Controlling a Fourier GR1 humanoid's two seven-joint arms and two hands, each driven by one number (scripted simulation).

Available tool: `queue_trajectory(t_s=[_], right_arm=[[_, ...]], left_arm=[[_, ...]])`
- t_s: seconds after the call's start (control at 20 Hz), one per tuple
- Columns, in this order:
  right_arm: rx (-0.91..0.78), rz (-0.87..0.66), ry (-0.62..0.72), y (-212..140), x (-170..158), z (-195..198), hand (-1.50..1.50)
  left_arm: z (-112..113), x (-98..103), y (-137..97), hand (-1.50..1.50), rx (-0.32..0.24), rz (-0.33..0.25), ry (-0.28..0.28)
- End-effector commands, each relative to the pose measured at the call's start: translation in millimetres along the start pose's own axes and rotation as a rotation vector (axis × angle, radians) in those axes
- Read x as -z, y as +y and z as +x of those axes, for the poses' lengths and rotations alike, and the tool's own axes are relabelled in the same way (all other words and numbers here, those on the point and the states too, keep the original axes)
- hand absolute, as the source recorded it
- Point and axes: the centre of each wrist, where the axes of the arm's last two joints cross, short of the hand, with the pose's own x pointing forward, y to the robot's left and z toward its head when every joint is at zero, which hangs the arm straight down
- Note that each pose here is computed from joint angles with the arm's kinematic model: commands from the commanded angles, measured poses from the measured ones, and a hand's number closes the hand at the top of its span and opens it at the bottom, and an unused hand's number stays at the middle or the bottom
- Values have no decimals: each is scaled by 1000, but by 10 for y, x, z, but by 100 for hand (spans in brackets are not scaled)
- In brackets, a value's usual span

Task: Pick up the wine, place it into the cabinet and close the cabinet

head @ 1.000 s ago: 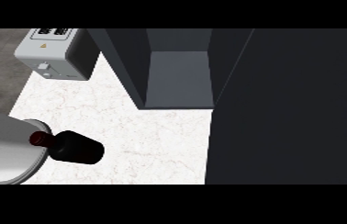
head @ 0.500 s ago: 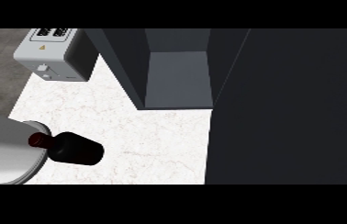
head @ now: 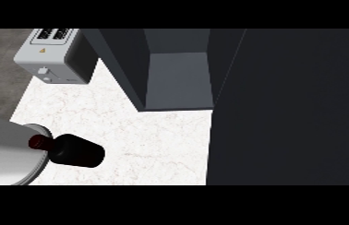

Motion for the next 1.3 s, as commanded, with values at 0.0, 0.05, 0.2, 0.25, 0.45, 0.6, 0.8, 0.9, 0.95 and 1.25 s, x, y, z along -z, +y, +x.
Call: queue_trajectory(t_s=[0.0,0.05,0.2,0.25,0.45,0.6,0.8,0.9,0.95,1.25], right_arm=[[37,17,-79,22,-217,332,-150],[38,31,-64,26,-235,323,-150],[26,16,-82,14,-236,284,-150],[40,31,-88,17,-193,256,-150],[45,32,-77,33,-160,238,-150],[33,42,-76,38,-171,209,-150],[13,41,-73,5,-173,265,-150],[37,28,-69,38,-247,314,-150],[22,27,-90,26,-236,326,-150],[30,19,-75,23,-306,437,-150]], left_arm=[[-457,6,69,-150,-33,28,201],[-523,-25,114,-150,-29,44,215],[-570,-60,155,-150,-23,55,222],[-625,-87,219,-150,-23,55,237],[-813,-128,169,-150,-30,53,243],[-836,-174,265,-150,-11,66,254],[-1028,-117,242,-150,-21,54,256],[-1199,-63,203,-150,-65,45,287],[-1348,-183,211,-150,-69,-8,304],[-1751,-48,141,-150,-73,-31,328]])
